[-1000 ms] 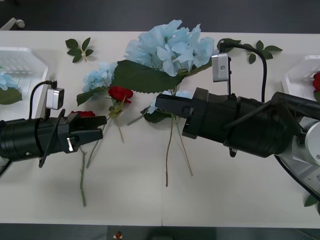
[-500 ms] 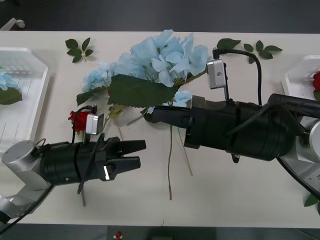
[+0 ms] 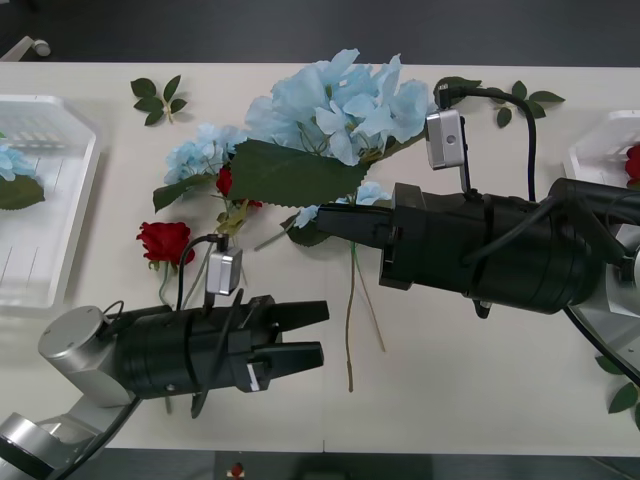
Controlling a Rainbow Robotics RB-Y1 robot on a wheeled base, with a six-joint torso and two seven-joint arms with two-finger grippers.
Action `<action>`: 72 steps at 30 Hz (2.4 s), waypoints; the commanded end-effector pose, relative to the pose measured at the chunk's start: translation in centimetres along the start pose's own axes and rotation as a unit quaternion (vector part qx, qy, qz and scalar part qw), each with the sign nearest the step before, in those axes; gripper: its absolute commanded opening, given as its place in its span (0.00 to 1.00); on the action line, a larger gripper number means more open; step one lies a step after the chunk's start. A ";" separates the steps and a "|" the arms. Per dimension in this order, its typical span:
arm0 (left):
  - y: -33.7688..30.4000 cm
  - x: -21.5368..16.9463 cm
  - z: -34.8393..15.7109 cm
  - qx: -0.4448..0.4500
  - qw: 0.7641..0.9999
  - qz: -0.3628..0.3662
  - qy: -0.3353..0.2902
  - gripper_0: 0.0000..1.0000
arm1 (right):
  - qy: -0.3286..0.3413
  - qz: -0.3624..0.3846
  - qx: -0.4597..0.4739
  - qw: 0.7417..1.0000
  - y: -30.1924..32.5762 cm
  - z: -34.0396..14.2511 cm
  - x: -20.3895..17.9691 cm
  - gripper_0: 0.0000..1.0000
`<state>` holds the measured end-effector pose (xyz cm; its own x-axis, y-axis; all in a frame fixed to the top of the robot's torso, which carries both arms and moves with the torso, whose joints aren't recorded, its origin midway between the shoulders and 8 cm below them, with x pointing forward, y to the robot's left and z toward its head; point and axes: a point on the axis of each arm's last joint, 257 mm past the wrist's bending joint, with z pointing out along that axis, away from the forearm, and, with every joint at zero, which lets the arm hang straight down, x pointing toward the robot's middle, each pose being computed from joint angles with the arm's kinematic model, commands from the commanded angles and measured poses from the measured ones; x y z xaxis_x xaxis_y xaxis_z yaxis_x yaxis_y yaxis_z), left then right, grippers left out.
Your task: Put the red flowers into the right box and the blue flowers into the left box
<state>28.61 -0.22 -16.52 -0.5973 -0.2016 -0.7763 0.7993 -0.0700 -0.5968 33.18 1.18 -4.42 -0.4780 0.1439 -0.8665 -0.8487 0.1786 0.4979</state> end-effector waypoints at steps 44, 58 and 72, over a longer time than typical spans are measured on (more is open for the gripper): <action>0.4 -3.9 5.7 -0.005 0.997 0.070 -0.021 0.00 | -0.017 0.012 -0.017 1.000 1.4 0.7 -1.6 1.00; 2.8 -11.2 -3.5 -0.079 0.991 0.105 -0.037 0.00 | -0.017 0.024 -0.018 0.999 1.4 0.8 -1.6 1.00; 7.3 -20.7 -23.0 -0.329 0.923 0.198 0.008 0.00 | 0.035 0.033 0.042 0.998 -3.1 0.1 0.2 1.00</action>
<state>44.21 22.19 -9.52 -0.2296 -0.0632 -0.9712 0.8105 0.5401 -0.2267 35.14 0.69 -5.90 -0.5263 0.1372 -0.8391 -0.8069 0.2304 0.5438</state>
